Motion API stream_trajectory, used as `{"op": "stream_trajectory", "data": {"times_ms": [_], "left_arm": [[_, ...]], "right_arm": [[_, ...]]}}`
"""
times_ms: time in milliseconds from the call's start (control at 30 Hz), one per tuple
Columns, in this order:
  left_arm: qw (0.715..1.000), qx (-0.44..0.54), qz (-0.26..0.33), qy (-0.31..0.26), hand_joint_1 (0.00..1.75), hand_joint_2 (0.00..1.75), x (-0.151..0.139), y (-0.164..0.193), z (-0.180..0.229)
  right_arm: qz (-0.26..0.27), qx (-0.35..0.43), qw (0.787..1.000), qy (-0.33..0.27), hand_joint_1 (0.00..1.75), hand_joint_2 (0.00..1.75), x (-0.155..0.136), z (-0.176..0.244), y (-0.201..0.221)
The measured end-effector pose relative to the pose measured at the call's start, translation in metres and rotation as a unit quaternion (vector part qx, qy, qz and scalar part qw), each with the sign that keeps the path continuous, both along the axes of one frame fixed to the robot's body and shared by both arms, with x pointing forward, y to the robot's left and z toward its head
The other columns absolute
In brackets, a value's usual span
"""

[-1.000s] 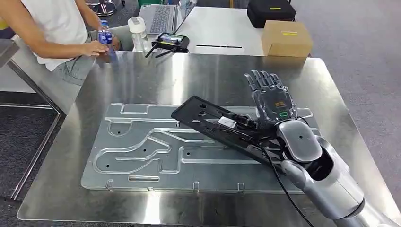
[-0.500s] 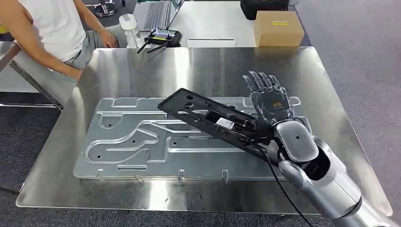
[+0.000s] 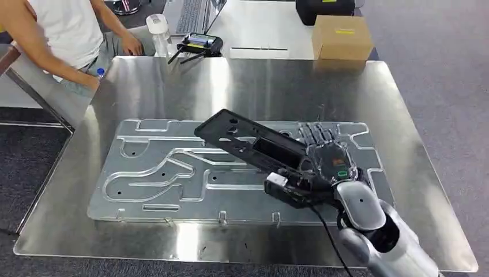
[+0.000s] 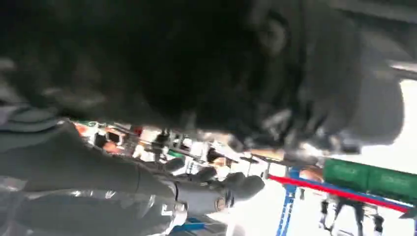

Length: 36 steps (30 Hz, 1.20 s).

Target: Take the parts from the cabinet and place them on the table.

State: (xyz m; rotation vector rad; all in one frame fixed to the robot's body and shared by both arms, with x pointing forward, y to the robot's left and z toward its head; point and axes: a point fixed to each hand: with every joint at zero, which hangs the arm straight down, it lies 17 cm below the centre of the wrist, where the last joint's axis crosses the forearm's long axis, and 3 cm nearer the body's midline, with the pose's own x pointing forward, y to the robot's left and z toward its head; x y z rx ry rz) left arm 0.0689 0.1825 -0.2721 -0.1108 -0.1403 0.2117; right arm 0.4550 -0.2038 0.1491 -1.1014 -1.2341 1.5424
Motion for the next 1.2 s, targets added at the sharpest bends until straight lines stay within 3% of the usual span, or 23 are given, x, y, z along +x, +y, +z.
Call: {"op": "stream_trajectory", "data": {"times_ms": [100, 500, 767, 1200], "left_arm": [[1.000, 0.002, 0.001, -0.002, 0.00, 0.00, 0.003, 0.002, 0.000], [1.000, 0.003, -0.002, -0.012, 0.00, 0.00, 0.017, 0.003, 0.002], [1.000, 0.003, -0.002, -0.024, 0.00, 0.00, 0.033, 0.003, 0.005], [1.000, 0.003, -0.002, -0.026, 0.00, 0.00, 0.035, 0.003, 0.005]], "right_arm": [[-0.014, 0.018, 0.999, -0.023, 0.00, 0.00, -0.001, 0.017, -0.010], [-0.039, 0.032, 0.999, -0.019, 0.00, 0.00, -0.015, 0.014, -0.029], [-0.039, 0.046, 0.997, -0.045, 0.00, 0.00, -0.015, 0.038, -0.030], [-0.044, 0.054, 0.995, -0.067, 0.00, 0.00, -0.012, 0.058, -0.036]]}}
